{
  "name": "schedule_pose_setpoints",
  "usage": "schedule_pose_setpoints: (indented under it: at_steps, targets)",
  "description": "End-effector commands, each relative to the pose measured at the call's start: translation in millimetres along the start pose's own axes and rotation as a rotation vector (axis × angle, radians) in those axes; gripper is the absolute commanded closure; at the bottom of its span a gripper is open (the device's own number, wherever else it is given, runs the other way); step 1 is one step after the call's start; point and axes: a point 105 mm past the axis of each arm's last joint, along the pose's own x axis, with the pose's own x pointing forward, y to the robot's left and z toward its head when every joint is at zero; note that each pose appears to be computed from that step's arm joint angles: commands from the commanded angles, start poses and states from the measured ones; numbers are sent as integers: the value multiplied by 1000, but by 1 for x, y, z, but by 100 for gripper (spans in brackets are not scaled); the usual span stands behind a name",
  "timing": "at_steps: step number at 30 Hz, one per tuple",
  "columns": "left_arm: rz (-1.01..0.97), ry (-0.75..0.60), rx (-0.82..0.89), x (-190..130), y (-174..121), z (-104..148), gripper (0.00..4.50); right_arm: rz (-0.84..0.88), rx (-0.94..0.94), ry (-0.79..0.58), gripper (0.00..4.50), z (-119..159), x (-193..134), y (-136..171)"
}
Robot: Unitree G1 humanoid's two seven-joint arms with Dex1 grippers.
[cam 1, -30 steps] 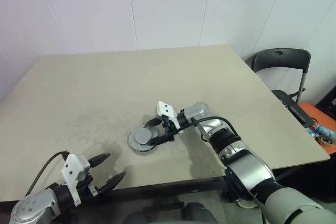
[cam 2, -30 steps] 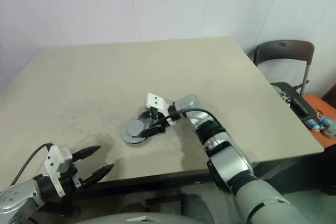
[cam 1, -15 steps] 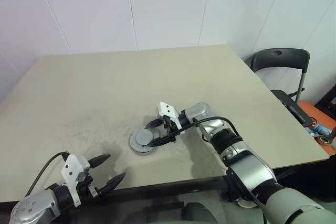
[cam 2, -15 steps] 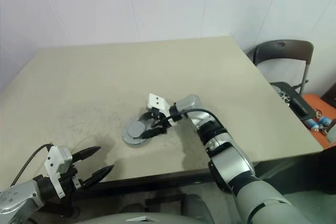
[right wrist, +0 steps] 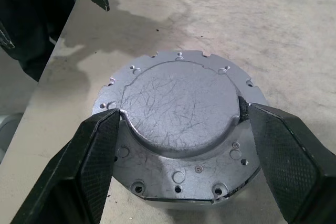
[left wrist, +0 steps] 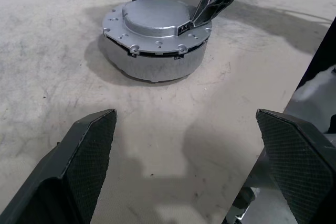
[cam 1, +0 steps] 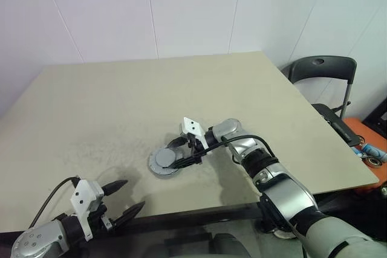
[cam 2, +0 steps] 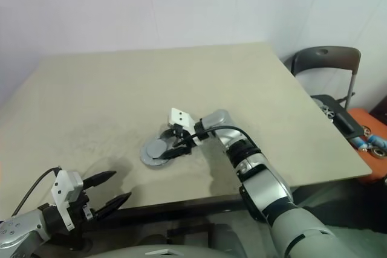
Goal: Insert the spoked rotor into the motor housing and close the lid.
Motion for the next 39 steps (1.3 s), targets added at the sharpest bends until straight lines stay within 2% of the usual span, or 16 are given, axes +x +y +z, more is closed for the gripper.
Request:
schedule_pose_setpoints:
  at_steps: [1,14,24,33,39]
  targets:
    - [-13,-25,29,0,0,10,0,-37,-15,31,97,-5,-1,-4]
    - [-19,-24,31,0,0,11,0,-32,1,42,97,-11,-1,-3]
    - [-25,-24,32,2,-1,12,0,-1,-15,-1,97,6,-7,-1]
    - [-23,-25,28,2,-2,12,0,-19,3,25,97,-2,-3,-1]
    - [-22,-25,29,2,-2,12,0,-23,25,-38,97,9,-4,-3]
